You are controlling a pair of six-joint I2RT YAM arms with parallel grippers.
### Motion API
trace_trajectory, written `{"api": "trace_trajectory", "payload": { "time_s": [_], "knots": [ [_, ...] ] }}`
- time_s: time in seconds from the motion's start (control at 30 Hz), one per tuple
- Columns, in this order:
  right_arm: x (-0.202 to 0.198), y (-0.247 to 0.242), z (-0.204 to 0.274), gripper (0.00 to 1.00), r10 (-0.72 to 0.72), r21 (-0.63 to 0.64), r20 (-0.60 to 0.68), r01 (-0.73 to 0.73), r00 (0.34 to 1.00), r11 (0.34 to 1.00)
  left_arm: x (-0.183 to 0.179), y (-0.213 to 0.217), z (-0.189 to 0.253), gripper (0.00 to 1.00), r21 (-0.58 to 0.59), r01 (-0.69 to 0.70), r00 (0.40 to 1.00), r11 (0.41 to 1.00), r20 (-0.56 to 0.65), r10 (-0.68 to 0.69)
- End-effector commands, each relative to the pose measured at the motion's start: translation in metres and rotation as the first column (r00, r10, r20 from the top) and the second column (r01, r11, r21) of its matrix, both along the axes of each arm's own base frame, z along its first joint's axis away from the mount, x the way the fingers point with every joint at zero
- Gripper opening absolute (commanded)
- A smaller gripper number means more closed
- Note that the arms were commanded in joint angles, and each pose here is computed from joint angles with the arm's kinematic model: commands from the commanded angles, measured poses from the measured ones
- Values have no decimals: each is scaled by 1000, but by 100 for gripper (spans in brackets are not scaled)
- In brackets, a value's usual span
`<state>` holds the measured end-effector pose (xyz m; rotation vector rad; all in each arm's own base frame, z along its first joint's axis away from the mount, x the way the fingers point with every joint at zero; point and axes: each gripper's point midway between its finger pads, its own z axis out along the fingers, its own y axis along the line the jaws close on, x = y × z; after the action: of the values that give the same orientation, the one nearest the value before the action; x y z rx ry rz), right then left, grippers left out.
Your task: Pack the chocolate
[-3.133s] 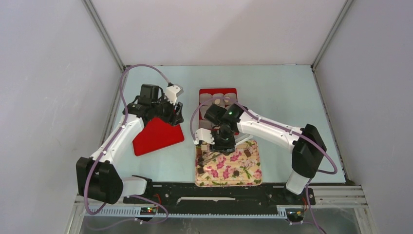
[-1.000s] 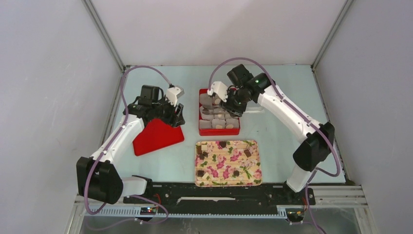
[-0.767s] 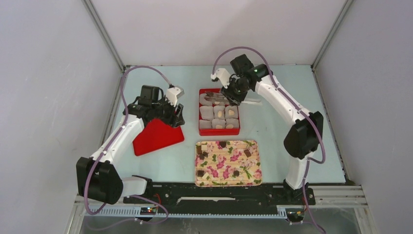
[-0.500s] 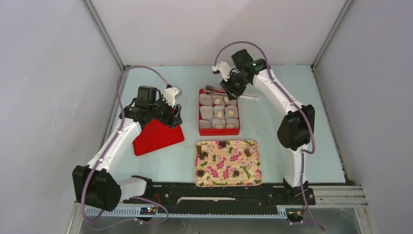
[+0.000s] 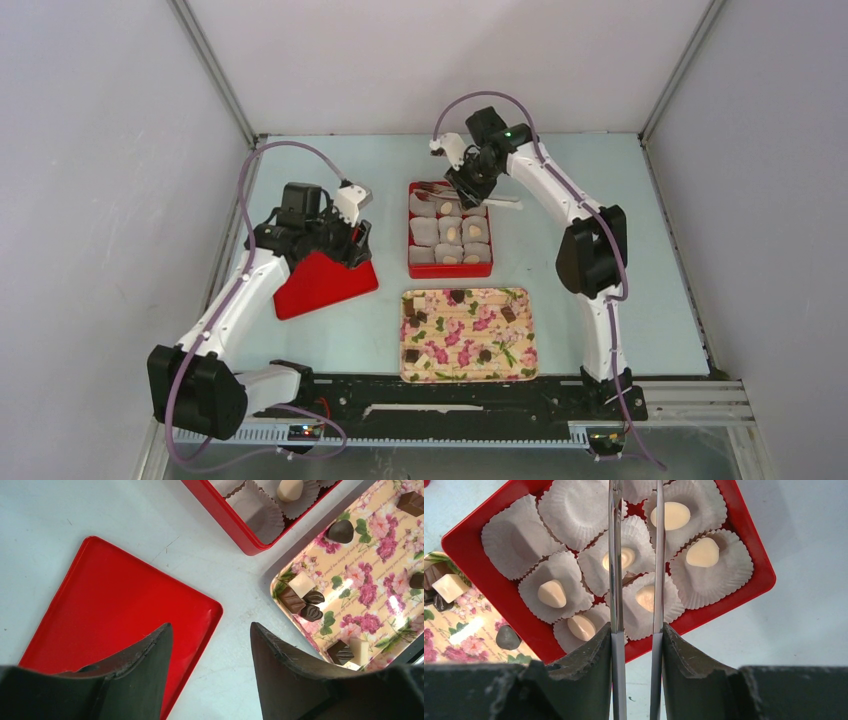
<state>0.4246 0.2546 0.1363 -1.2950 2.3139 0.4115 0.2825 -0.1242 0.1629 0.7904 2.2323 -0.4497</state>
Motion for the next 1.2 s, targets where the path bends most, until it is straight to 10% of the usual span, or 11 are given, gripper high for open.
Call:
{"api": "trace_trajectory", "payload": {
  "time_s": [0.0,0.8,1.17],
  "knots": [
    [21,14,11,33,-8,65,57,5,998,998,1,4,4,64,11,6,999,1000,46,-7],
    [18,14,26,44,-29,84,54,24,998,996,2,5,-5,65,24,8,1000,1000,24,-8],
    [-82,-30,85,42,44,109,132,-59,990,992,-1,4,-2,67,8,-3,999,1000,32,3]
  ]
}}
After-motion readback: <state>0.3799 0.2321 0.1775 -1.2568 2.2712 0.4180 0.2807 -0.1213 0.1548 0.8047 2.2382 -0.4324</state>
